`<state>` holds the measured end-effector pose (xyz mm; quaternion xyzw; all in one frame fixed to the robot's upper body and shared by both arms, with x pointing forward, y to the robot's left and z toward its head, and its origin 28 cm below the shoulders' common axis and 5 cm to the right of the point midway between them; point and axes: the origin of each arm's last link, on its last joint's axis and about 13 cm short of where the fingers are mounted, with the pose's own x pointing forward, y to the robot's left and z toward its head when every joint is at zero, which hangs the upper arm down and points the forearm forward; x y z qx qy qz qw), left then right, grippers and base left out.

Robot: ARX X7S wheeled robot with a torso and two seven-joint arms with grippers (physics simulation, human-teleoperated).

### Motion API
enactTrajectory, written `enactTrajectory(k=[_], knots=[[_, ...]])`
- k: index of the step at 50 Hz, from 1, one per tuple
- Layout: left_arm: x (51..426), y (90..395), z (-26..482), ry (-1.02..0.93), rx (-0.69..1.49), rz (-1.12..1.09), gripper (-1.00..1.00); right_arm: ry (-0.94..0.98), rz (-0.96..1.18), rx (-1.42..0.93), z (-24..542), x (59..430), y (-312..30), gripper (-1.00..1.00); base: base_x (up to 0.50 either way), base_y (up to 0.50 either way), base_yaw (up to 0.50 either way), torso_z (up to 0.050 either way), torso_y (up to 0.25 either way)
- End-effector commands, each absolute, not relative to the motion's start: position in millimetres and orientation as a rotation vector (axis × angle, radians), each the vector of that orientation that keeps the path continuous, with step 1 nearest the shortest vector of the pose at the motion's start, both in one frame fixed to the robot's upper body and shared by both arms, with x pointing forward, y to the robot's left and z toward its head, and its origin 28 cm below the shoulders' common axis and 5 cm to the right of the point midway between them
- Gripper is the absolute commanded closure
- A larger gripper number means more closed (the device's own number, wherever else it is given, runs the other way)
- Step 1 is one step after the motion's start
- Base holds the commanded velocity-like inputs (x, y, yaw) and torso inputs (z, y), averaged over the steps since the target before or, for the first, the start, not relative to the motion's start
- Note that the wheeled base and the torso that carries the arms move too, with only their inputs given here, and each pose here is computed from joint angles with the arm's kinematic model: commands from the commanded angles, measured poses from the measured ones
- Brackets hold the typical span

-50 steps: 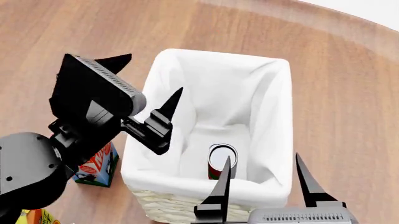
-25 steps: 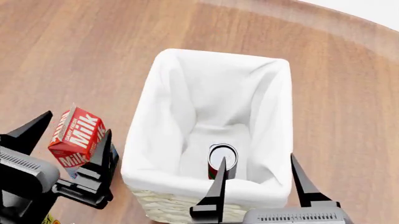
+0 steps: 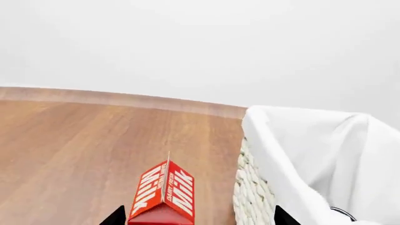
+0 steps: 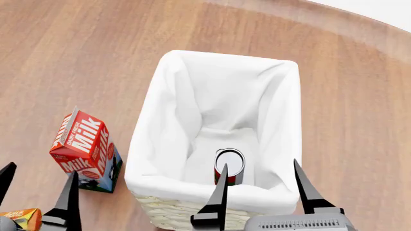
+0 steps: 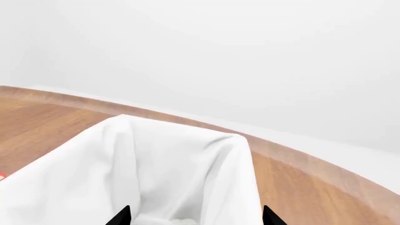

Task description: Pick up the tomato sauce, and put it in the basket.

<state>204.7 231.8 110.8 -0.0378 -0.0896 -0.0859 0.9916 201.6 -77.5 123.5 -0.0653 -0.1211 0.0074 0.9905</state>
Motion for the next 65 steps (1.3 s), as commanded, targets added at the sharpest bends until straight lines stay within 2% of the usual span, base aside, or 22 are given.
enactTrajectory(k=[1,6,13,20,26,36,46,65], knots=[[197,236,106,-0.177,-0.097,-0.134,-1.0,-0.242,0.013,-0.131,124,201,-77,-1.0,0.0,0.0,0.0,0.0,0.0],[197,237,104,-0.179,-0.102,-0.108,-1.0,-0.227,0.004,-0.133,119,202,-78,-1.0,0.0,0.0,0.0,0.0,0.0],[180,228,99,-0.228,-0.133,-0.055,-1.0,-0.302,-0.003,-0.119,117,202,-76,-1.0,0.0,0.0,0.0,0.0,0.0],[154,208,82,-0.283,-0.09,-0.108,-1.0,-0.362,0.006,-0.162,104,185,-67,-1.0,0.0,0.0,0.0,0.0,0.0],[139,206,75,-0.286,-0.144,-0.094,-1.0,-0.385,-0.013,-0.15,95,165,-65,-1.0,0.0,0.0,0.0,0.0,0.0],[126,206,74,-0.276,-0.15,-0.088,-1.0,-0.411,-0.009,-0.15,101,154,-62,-1.0,0.0,0.0,0.0,0.0,0.0],[122,209,74,-0.283,-0.155,-0.072,-1.0,-0.381,-0.009,-0.135,91,144,-60,-1.0,0.0,0.0,0.0,0.0,0.0],[123,219,89,-0.313,-0.154,-0.029,-1.0,-0.398,-0.034,-0.139,105,136,-64,-1.0,0.0,0.0,0.0,0.0,0.0]])
